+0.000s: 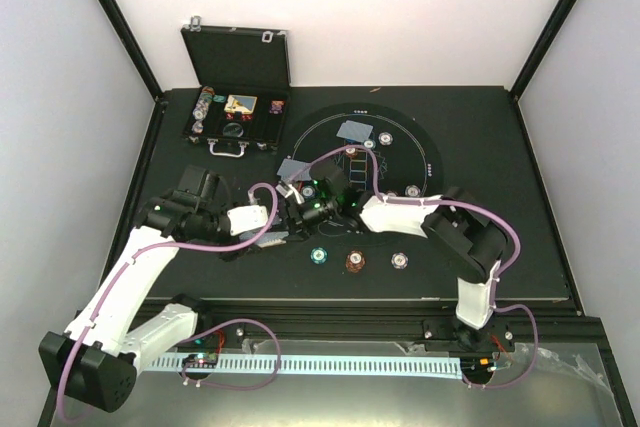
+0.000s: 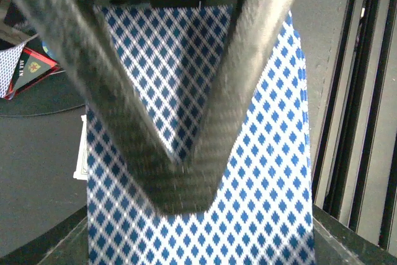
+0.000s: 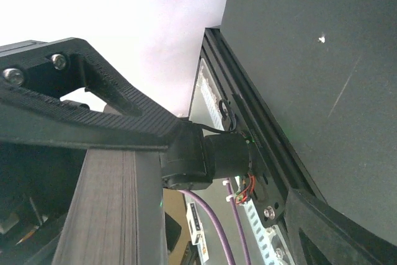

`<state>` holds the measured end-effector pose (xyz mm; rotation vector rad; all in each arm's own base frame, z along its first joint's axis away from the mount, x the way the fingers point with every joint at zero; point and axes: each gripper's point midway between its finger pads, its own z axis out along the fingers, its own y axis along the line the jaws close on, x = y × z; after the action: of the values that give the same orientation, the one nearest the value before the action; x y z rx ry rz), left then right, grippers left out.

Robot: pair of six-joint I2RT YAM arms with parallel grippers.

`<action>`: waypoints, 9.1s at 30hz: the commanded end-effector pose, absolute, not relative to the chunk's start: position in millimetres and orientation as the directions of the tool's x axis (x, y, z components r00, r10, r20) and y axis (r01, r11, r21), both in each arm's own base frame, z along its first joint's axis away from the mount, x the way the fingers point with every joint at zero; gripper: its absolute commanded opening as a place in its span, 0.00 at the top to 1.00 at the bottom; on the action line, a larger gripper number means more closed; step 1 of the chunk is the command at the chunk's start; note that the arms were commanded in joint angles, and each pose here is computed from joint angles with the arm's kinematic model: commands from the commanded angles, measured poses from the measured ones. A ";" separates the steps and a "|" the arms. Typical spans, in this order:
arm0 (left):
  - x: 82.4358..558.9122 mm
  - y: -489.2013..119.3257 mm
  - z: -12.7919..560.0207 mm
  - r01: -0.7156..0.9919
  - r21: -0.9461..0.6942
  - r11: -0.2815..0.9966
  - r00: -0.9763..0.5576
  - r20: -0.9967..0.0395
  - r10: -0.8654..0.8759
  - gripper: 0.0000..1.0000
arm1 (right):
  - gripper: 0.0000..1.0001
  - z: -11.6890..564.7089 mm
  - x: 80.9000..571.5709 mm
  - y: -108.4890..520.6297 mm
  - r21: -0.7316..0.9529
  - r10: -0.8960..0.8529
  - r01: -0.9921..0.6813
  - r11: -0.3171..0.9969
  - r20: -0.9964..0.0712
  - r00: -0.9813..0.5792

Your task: Distribute texas hold em gaming equipment

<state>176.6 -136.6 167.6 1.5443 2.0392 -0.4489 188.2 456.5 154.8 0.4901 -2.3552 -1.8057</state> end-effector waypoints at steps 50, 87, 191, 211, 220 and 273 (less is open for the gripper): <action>172.9 -135.8 189.2 0.947 0.093 0.307 -0.185 -0.623 0.760 0.98 | 0.99 140.3 442.0 272.3 -0.533 -0.675 -0.414 0.738 -0.554 -0.487; 172.1 -133.9 197.4 0.947 0.102 0.305 -0.181 -0.615 0.767 0.98 | 0.30 71.0 397.3 294.4 -0.675 -0.862 -0.536 0.507 -0.383 -0.333; 172.0 -133.1 212.4 0.940 0.132 0.314 -0.165 -0.629 0.760 0.98 | 0.46 10.3 389.8 295.9 0.584 -0.117 -0.203 0.786 -0.182 -0.976; 173.4 -134.7 205.1 0.943 0.125 0.309 -0.165 -0.630 0.759 0.98 | 0.23 147.2 362.7 300.2 0.645 -0.057 -0.334 0.688 -0.411 -0.910; 175.0 -134.9 200.9 0.944 0.129 0.304 -0.160 -0.628 0.762 0.98 | 0.12 202.0 261.1 363.1 0.892 -0.111 -0.342 0.295 -0.323 -0.940; 177.4 -137.6 204.2 0.942 0.137 0.306 -0.150 -0.644 0.750 0.98 | 0.36 180.6 199.9 425.8 0.964 -0.296 -0.215 0.155 -0.162 -0.941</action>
<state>176.0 -132.1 191.6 1.5044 2.0108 -0.3857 196.0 437.1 184.3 0.5348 -2.2909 -1.9673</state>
